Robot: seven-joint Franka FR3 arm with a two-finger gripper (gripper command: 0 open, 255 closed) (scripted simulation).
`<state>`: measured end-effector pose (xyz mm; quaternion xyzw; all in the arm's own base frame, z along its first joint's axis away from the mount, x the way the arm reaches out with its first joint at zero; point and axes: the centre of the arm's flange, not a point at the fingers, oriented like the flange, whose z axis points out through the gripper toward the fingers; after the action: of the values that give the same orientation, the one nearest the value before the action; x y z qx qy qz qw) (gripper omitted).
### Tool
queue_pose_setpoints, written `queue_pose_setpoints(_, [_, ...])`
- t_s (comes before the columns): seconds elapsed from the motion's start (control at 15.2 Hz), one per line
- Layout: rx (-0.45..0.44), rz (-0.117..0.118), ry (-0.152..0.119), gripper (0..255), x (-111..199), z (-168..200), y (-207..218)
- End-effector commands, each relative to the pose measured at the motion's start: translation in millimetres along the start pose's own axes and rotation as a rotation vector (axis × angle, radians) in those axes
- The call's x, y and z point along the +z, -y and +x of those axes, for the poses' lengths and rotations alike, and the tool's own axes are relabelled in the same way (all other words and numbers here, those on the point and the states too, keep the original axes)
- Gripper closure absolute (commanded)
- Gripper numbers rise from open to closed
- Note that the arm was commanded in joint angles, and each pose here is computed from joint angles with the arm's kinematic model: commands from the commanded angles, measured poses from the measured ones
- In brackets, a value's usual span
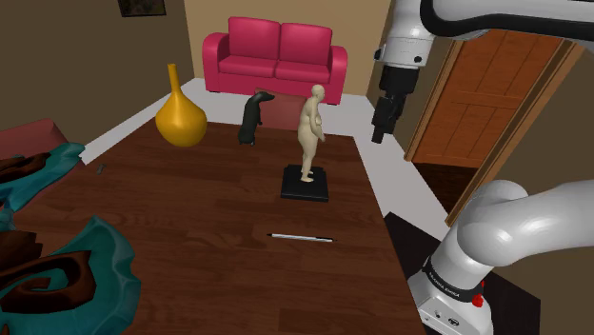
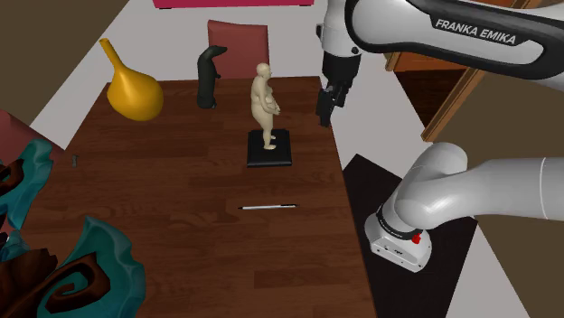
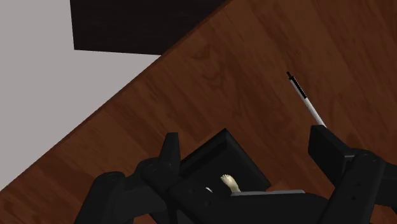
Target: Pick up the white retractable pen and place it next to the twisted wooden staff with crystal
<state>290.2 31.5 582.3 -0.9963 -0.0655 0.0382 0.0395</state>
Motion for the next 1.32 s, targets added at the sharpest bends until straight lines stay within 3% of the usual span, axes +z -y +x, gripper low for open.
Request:
queue_pose_setpoints(0.0, [0.0,0.0,0.0,0,0,0,0])
queue_pose_setpoints(1.25, [-0.493,0.148,-0.018,0,175,111,119])
